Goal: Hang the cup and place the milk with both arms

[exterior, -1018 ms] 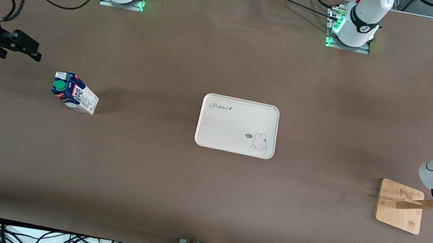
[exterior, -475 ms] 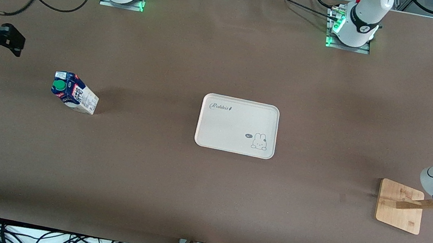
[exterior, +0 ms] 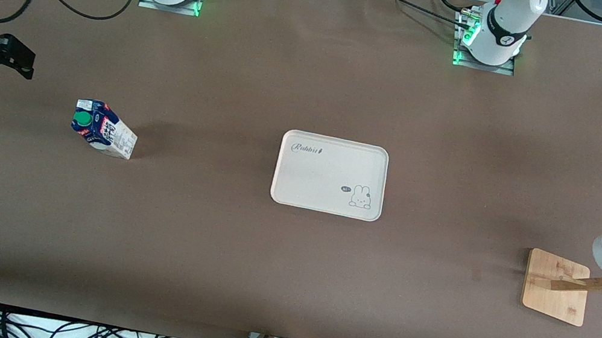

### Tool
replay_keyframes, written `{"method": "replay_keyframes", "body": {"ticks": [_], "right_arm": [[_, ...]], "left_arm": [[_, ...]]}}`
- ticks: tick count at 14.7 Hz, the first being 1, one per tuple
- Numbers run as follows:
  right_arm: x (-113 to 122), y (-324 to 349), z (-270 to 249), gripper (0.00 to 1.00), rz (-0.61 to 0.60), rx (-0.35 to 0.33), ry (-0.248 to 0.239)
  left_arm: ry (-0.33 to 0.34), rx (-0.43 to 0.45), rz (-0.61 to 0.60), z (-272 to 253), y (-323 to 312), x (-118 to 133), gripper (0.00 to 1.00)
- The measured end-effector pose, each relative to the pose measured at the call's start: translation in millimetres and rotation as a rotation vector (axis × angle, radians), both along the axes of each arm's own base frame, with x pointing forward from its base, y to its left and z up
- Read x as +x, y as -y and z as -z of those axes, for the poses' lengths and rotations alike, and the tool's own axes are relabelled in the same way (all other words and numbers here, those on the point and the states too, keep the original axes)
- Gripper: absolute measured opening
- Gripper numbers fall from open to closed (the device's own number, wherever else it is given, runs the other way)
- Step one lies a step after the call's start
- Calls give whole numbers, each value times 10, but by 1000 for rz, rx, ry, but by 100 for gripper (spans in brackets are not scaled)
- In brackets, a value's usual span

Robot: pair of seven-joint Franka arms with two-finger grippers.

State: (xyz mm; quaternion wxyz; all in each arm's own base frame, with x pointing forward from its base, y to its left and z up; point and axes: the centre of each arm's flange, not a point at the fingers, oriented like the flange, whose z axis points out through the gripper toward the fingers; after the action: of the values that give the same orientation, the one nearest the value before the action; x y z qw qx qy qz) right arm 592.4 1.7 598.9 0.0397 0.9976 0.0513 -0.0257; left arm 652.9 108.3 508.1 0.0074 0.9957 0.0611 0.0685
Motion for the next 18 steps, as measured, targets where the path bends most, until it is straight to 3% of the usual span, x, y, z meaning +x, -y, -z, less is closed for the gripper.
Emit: {"method": "replay_keyframes", "body": {"ticks": [2, 3, 10, 13, 15, 18], "right_arm": [[-33, 63, 14, 100, 10, 6, -25], [-37, 96, 21, 100, 16, 6, -30], [-36, 266, 151, 100, 3, 10, -61], [-22, 239, 156, 100, 73, 78, -47], [-17, 258, 153, 100, 184, 102, -39], [-6, 191, 158, 100, 201, 88, -34]], "left_arm": [[-2, 2, 16, 12, -10, 2, 7], [0, 3, 21, 6, -11, 3, 12], [18, 6, 30, -91, 22, 13, 72], [26, 4, 96, -322, 444, -26, 100], [-23, -3, 169, -470, 990, -159, 100], [-80, 7, 191, -454, 1577, -392, 100]]}}
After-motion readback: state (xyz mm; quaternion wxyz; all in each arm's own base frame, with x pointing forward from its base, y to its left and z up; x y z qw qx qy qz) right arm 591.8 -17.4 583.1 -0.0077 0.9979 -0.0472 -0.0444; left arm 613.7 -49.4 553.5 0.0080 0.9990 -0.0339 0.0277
